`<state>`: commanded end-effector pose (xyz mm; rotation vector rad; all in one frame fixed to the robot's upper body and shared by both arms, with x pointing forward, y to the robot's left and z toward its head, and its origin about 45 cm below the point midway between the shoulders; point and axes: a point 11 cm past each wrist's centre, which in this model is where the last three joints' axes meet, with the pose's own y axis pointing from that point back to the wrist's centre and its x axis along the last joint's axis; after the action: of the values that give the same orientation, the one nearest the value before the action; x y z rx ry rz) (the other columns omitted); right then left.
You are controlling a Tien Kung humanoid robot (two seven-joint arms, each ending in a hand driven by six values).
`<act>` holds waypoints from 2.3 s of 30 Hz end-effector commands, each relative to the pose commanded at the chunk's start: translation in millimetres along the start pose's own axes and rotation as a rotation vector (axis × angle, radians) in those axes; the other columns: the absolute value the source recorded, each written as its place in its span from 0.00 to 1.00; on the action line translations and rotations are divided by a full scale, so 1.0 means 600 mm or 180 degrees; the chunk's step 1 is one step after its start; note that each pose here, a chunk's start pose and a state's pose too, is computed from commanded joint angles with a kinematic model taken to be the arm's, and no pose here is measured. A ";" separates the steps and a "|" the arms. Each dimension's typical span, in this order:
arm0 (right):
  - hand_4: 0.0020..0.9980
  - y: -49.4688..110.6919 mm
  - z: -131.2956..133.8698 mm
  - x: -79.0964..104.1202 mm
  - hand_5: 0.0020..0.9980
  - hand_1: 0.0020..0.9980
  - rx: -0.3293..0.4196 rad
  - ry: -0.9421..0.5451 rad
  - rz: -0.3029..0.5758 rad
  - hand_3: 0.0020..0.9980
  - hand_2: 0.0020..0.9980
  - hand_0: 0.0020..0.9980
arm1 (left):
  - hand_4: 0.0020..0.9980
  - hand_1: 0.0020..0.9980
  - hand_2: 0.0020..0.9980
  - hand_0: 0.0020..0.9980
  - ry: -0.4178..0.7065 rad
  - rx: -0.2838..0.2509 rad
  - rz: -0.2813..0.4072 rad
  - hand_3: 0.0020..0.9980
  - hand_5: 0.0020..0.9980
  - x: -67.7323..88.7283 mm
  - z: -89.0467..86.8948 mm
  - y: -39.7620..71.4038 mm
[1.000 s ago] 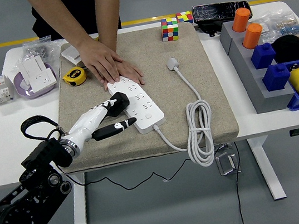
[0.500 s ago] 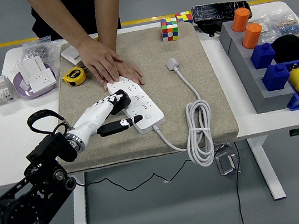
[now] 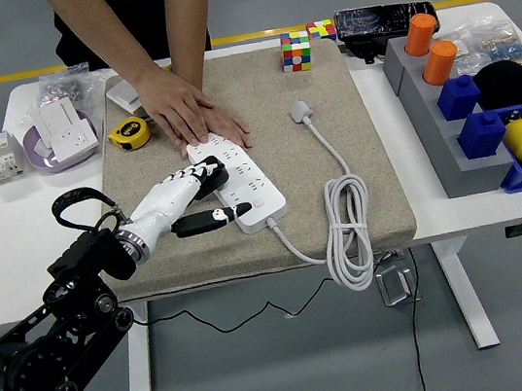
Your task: Pick up the plug,place it near the board,insert it into the board,press the button
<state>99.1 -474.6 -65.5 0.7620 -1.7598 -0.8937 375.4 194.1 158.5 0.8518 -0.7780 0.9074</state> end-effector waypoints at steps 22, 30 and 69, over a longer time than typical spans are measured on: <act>1.00 0.000 -0.002 0.002 0.98 0.84 0.0002 -0.0020 0.0007 0.79 0.79 0.89 | 1.00 1.00 1.00 1.00 -0.0160 -0.0067 -0.0035 0.97 1.00 0.003 0.010 -0.007; 1.00 0.000 -0.005 0.000 0.98 0.84 0.0015 -0.0024 0.0000 0.79 0.79 0.89 | 1.00 1.00 1.00 1.00 -0.0258 -0.0162 -0.0109 0.97 1.00 -0.004 0.024 -0.010; 1.00 -0.001 0.004 0.003 0.98 0.84 -0.0016 -0.0019 0.0010 0.79 0.79 0.89 | 1.00 1.00 1.00 1.00 -0.0296 -0.0054 0.0748 0.98 1.00 0.067 0.015 0.007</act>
<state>96.5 -475.7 -65.7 0.7537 -1.7631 -0.8988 386.2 201.5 197.9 0.8029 -0.9801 1.0724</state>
